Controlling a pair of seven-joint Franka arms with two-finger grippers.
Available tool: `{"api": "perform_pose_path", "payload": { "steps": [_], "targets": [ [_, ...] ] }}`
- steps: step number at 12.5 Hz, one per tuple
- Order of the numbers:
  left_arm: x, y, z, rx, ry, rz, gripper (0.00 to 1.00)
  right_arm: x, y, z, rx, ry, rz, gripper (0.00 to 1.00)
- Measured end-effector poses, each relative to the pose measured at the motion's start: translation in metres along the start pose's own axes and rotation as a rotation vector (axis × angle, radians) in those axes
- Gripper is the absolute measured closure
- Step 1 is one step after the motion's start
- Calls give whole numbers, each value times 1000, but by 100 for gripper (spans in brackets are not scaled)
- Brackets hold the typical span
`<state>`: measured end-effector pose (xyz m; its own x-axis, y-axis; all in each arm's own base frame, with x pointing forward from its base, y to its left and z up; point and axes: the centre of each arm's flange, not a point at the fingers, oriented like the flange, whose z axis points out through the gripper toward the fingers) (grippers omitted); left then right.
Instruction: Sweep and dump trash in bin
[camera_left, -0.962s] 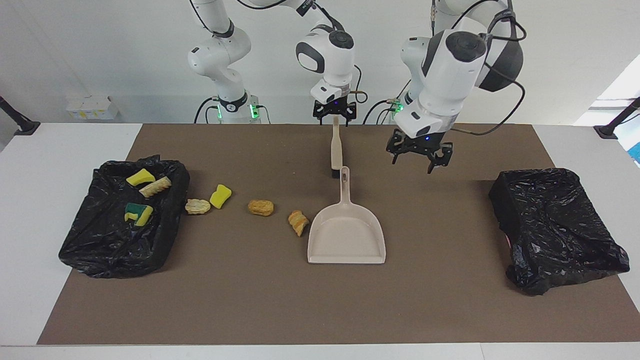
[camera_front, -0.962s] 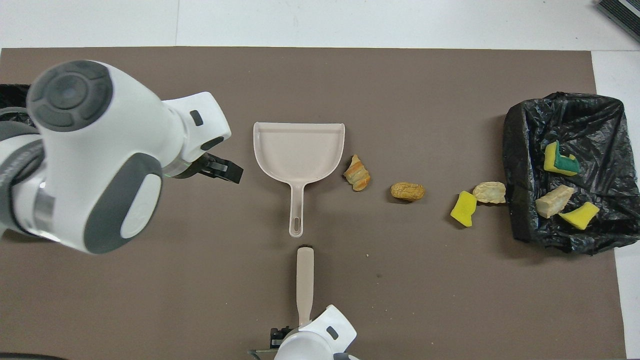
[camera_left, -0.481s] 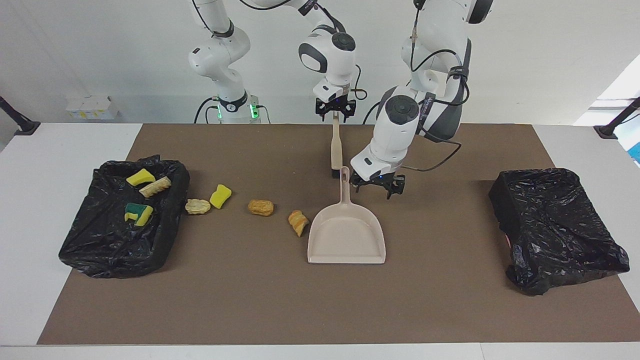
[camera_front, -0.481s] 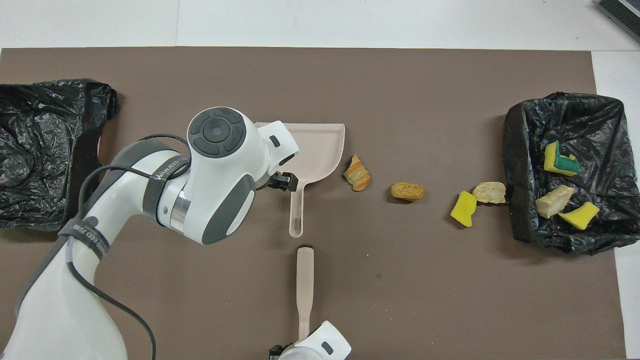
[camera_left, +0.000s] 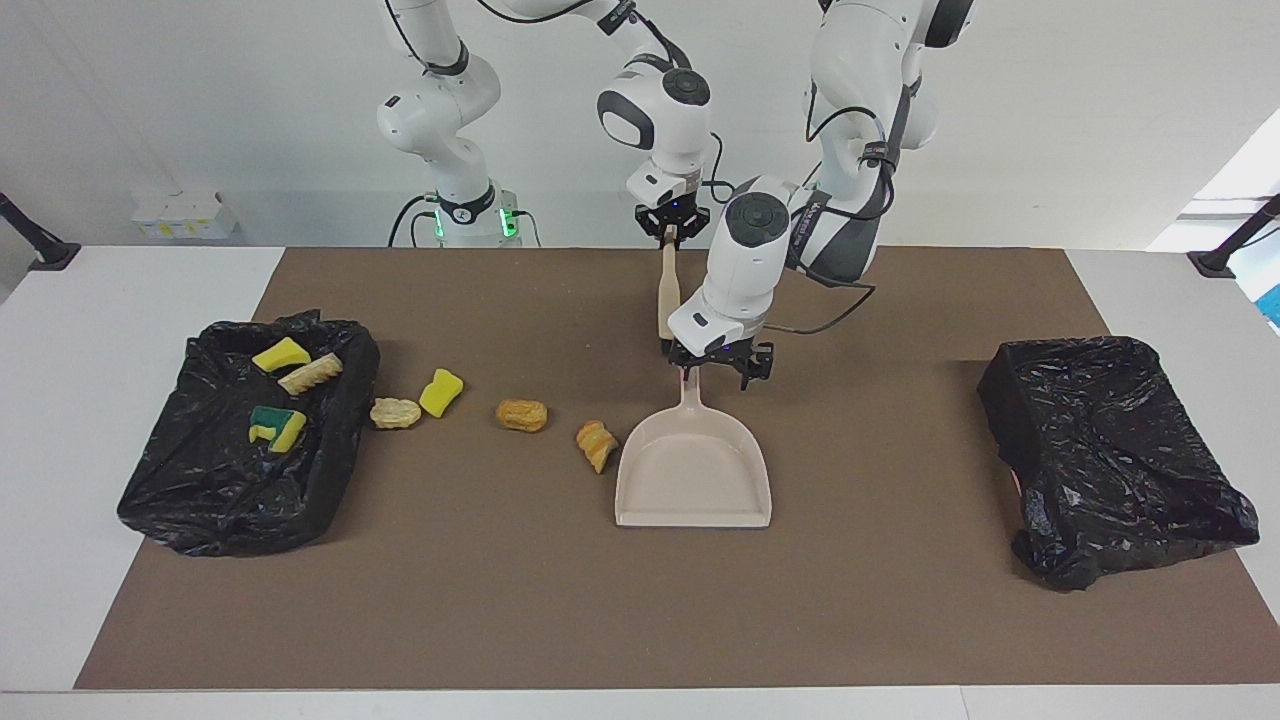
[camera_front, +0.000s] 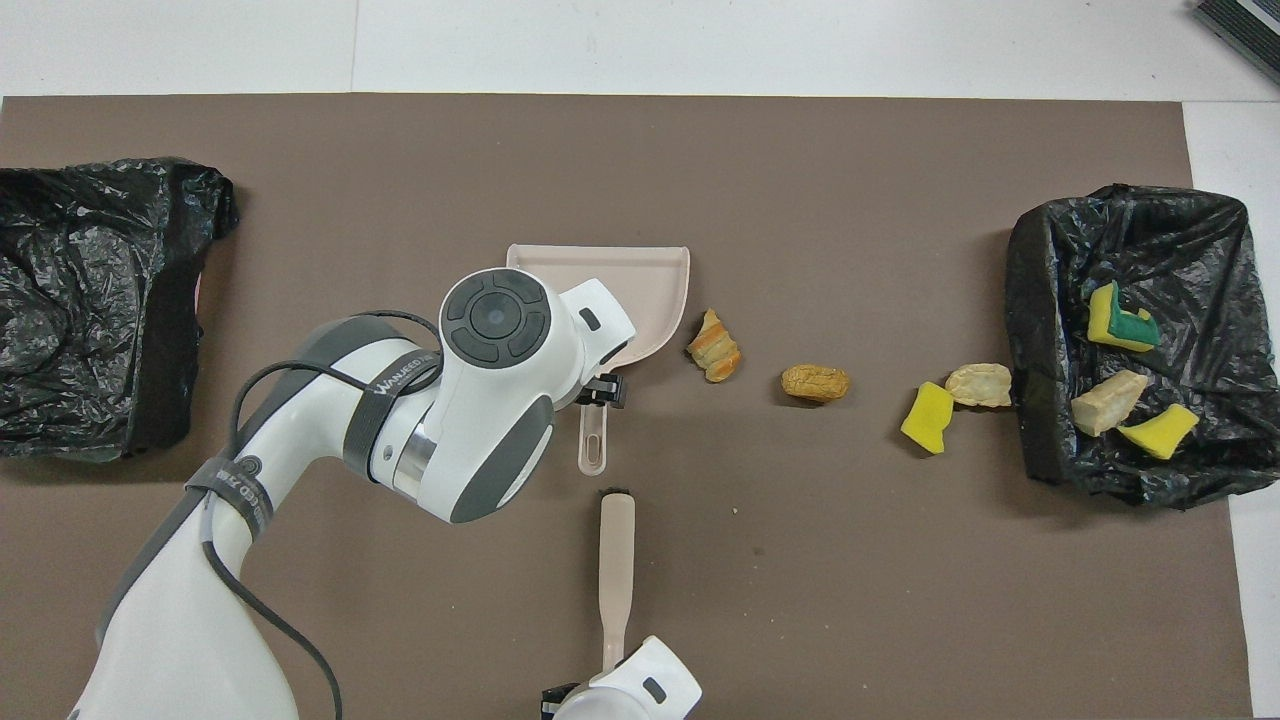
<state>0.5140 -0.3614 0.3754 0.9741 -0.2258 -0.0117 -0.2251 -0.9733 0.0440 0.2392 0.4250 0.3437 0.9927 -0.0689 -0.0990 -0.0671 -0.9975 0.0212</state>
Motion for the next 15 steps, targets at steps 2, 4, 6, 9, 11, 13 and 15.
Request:
{"api": "perform_pose_path", "payload": {
  "steps": [2, 4, 6, 9, 11, 13, 15],
  "targets": [
    [-3, 7, 11, 0, -7, -3, 7, 12, 6, -2, 4, 0, 27, 74],
    [-5, 15, 18, -1, -6, -9, 4, 30, 18, -8, -2, -7, 73, 74],
    [-5, 16, 19, -1, -6, -11, 5, 45, 37, -23, -32, -28, 121, 74],
    [-8, 23, 20, -1, -8, 0, 7, 75, 67, -66, -54, -55, 178, 74],
    [-13, 31, 22, 1, -12, 1, 9, 94, 85, -93, -76, -89, 168, 74],
    [-14, 32, 24, 3, -16, -4, 11, 121, 111, -116, -91, -120, 155, 74],
    [-16, 31, 28, 6, -23, -6, 18, 147, 150, -124, -120, -147, 127, 74]
  ]
}}
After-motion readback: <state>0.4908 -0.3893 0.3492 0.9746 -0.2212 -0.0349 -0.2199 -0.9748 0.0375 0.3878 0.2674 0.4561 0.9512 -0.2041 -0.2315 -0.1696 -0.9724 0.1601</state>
